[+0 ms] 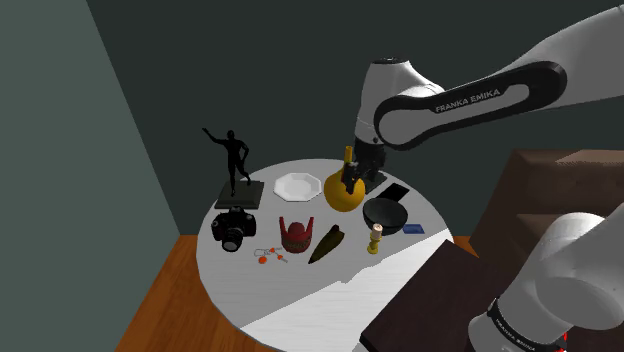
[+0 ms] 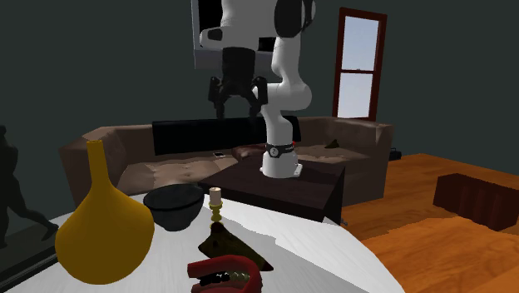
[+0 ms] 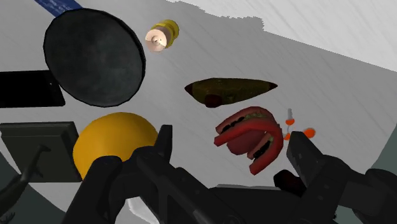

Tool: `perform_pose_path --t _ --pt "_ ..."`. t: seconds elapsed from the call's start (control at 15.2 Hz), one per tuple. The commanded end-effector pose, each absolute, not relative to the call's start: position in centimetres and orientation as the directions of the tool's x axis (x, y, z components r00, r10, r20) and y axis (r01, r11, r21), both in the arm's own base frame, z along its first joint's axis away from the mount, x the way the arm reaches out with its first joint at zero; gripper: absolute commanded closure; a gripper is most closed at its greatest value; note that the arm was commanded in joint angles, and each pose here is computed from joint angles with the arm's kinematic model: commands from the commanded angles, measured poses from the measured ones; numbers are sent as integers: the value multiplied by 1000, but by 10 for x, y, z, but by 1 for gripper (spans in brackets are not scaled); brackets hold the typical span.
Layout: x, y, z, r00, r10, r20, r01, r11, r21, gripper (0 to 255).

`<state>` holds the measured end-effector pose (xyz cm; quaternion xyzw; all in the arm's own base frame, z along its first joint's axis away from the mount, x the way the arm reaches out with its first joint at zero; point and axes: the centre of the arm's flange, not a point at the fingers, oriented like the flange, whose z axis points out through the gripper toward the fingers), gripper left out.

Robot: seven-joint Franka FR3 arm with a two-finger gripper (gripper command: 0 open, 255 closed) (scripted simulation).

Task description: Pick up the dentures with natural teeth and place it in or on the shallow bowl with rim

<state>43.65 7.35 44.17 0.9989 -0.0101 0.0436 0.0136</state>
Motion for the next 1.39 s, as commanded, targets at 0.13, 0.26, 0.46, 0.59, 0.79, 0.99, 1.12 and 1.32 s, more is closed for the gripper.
perform_pose_path --t 0.13,0.26,0.46,0.59,0.79,0.99,1.12,1.32 --pt "467 93 403 996 -8 85 -9 -1000 14 0" --pt "482 102 385 997 -3 83 -3 -1000 8 0" --pt "505 117 357 997 6 81 6 -1000 -1 0" --pt "521 127 338 997 11 79 12 -1000 -7 0" --pt "543 143 310 997 19 77 20 -1000 -16 0" --pt "566 159 282 997 27 74 29 -999 -25 0" --pt "581 170 264 997 33 73 35 -999 -31 0" --pt "603 187 236 997 41 70 44 -998 -39 0"
